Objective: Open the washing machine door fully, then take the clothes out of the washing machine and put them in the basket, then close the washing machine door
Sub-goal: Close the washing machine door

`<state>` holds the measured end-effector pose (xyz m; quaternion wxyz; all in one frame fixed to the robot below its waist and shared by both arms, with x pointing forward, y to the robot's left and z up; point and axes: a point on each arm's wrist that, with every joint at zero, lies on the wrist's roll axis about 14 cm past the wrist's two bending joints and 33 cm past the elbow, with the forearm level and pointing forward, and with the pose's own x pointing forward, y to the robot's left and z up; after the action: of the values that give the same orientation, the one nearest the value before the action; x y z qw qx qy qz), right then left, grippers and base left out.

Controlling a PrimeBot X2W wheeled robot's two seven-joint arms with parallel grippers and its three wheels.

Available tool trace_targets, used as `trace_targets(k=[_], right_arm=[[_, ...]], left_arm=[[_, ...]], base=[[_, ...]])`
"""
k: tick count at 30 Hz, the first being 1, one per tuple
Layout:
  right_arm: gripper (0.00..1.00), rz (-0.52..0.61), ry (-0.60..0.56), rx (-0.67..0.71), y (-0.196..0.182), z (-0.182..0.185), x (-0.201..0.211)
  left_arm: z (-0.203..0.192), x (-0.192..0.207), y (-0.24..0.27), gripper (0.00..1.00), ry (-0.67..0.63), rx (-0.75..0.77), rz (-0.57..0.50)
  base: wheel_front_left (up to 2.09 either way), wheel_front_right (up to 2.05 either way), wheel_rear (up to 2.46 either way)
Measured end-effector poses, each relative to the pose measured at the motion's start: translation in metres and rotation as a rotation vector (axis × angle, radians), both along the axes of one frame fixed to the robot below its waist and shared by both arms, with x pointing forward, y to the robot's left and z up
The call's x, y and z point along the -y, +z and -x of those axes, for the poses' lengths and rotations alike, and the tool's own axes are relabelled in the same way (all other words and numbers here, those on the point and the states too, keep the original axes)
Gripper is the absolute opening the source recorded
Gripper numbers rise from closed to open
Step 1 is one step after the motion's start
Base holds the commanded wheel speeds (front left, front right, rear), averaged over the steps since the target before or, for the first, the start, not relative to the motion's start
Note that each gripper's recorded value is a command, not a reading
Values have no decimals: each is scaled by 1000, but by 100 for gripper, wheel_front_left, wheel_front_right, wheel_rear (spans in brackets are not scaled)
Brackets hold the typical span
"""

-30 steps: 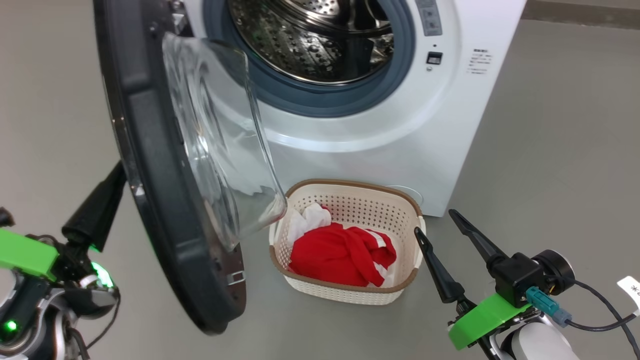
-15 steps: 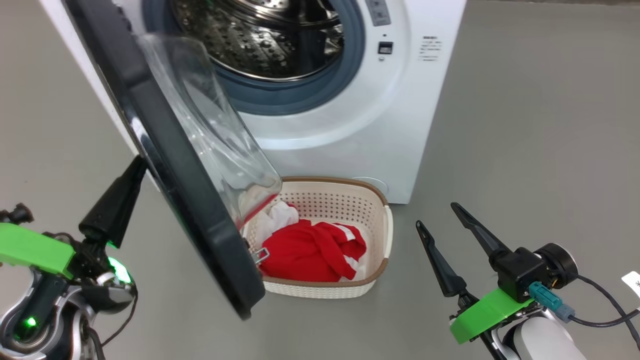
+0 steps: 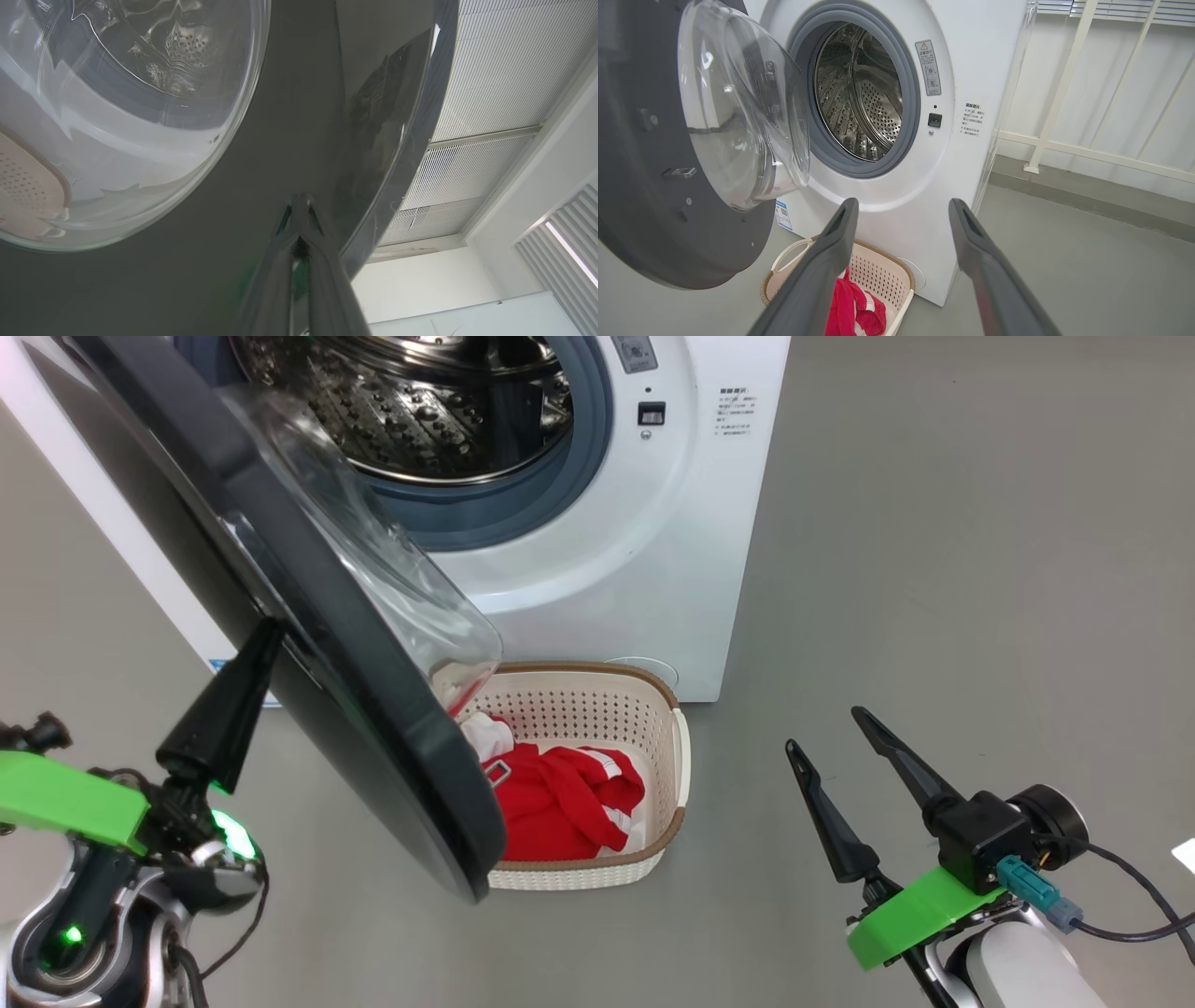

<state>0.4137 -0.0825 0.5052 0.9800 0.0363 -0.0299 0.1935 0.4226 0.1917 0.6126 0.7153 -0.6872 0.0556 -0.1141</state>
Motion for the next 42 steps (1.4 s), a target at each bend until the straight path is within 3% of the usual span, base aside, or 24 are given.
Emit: trace_targets(k=[3,4,5,6,14,20,23,26,32,38,42], right_arm=[[100,0,-3,0,0,0,1],[100,-1,-3,0,0,0,1],[100,-1,-2,0,0,-1,0],[100,-2,-1,1,0,-1,0],[100,-7,15,5,2,-2,-7],[100,-9,22,15,6,-1,-10],[100,-10,24,21,9,1,-11],[100,-12,25,27,11,2,-12],[100,-15,20,38,16,5,-11],[100,-15,11,29,13,11,-8],[100,-18,13,33,15,12,-9]], left_arm=[[-1,-4,1,0,25,10,4],[0,-6,3,23,36,23,-2],[0,-8,6,73,47,42,-12],[1,-10,9,100,58,58,-22],[14,-52,11,100,294,125,-189],[32,-70,29,100,469,266,-480],[41,-72,27,100,534,294,-733],[47,-61,22,100,551,337,-969],[56,-46,11,100,582,389,-1259],[63,-36,-16,100,532,362,-1405],[66,-36,-30,100,508,328,-1442]], base=[[0,0,0],[0,0,0],[0,0,0],[0,0,0],[0,0,0],[0,0,0],[0,0,0],[0,0,0],[0,0,0],[0,0,0],[0,0,0]])
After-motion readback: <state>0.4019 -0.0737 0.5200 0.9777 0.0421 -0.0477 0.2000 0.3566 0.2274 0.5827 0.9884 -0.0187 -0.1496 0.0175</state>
